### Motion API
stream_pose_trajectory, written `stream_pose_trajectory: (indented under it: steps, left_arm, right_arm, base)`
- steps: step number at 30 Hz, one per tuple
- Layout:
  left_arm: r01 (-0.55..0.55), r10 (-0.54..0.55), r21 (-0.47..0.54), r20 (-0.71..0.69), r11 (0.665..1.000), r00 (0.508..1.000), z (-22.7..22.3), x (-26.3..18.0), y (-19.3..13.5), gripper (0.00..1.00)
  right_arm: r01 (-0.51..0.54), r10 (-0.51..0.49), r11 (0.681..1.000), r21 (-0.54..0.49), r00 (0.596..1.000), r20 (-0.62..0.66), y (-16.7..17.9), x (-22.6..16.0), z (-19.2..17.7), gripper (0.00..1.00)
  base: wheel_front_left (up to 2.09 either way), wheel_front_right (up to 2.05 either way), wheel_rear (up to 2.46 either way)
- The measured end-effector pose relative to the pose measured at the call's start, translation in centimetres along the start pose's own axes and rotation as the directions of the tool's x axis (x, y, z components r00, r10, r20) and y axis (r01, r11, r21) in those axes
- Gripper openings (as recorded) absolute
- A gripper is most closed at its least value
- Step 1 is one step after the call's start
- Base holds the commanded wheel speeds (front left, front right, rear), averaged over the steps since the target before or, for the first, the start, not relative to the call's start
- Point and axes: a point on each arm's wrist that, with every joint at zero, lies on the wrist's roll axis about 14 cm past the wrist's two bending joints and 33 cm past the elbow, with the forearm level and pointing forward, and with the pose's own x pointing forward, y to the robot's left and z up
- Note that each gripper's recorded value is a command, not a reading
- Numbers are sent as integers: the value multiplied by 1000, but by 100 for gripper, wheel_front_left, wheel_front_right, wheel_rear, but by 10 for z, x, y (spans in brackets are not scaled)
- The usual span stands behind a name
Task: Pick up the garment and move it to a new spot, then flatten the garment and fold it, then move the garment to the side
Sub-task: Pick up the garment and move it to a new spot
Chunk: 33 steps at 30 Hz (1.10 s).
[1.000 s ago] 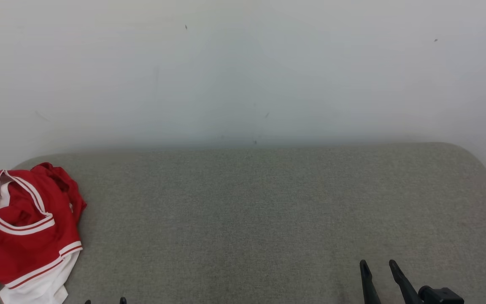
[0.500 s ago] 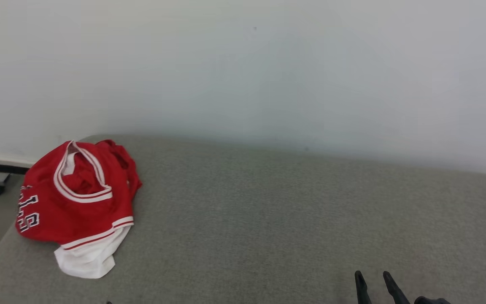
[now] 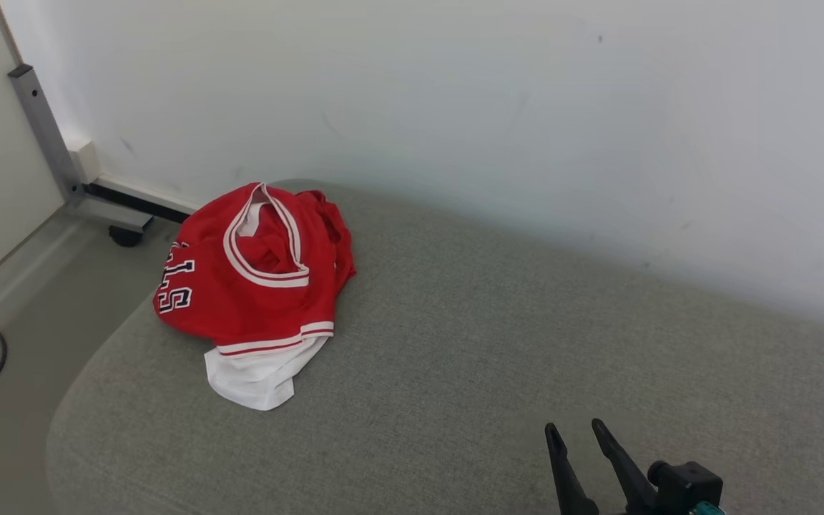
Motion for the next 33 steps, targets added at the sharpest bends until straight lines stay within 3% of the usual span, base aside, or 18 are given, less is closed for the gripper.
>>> stream_pose_trajectory:
  steps: [5, 8, 14, 20, 23, 27, 29, 33]
  left_arm:
    - [-72, 72, 4, -24, 997, 997, -4, -8, 13, 100]
    - [-119, 115, -55, -74, 991, 991, -12, -10, 20, 100]
    - [-90, 72, -110, -158, 990, 985, -11, 27, 8, 100]
    - [43, -75, -151, -216, 988, 973, 11, 99, -31, 100]
    - [83, -127, -159, -294, 984, 947, 9, 135, -50, 100]
    - [22, -110, -224, -388, 974, 915, -4, 172, -55, 100]
    - [7, -118, -245, -441, 970, 890, -18, 195, -67, 100]
    - [-23, -116, -237, -554, 971, 825, -64, 203, -81, 100]
  right_arm:
    - [-59, 59, 998, 11, 998, -32, 14, 17, -10, 100]
    - [-79, 79, 997, 19, 996, -44, 19, 24, -15, 100]
    - [-104, 105, 994, 14, 993, -46, 23, 33, -17, 100]
    - [-127, 126, 991, -38, 991, -50, 24, 42, -9, 100]
    - [-132, 128, 989, -64, 990, -62, 20, 45, -6, 100]
    - [-164, 156, 980, -115, 985, -73, 15, 50, 5, 100]
    - [-131, 121, 983, -129, 989, -80, -7, 48, 10, 100]
    - [-71, 48, 991, -110, 978, -205, -37, 19, -17, 100]
  base:
    - [0, 0, 0]
    - [0, 0, 0]
    - [0, 0, 0]
    - [0, 0, 0]
    - [0, 0, 0]
    - [0, 0, 0]
    - [0, 0, 0]
    - [0, 0, 0]
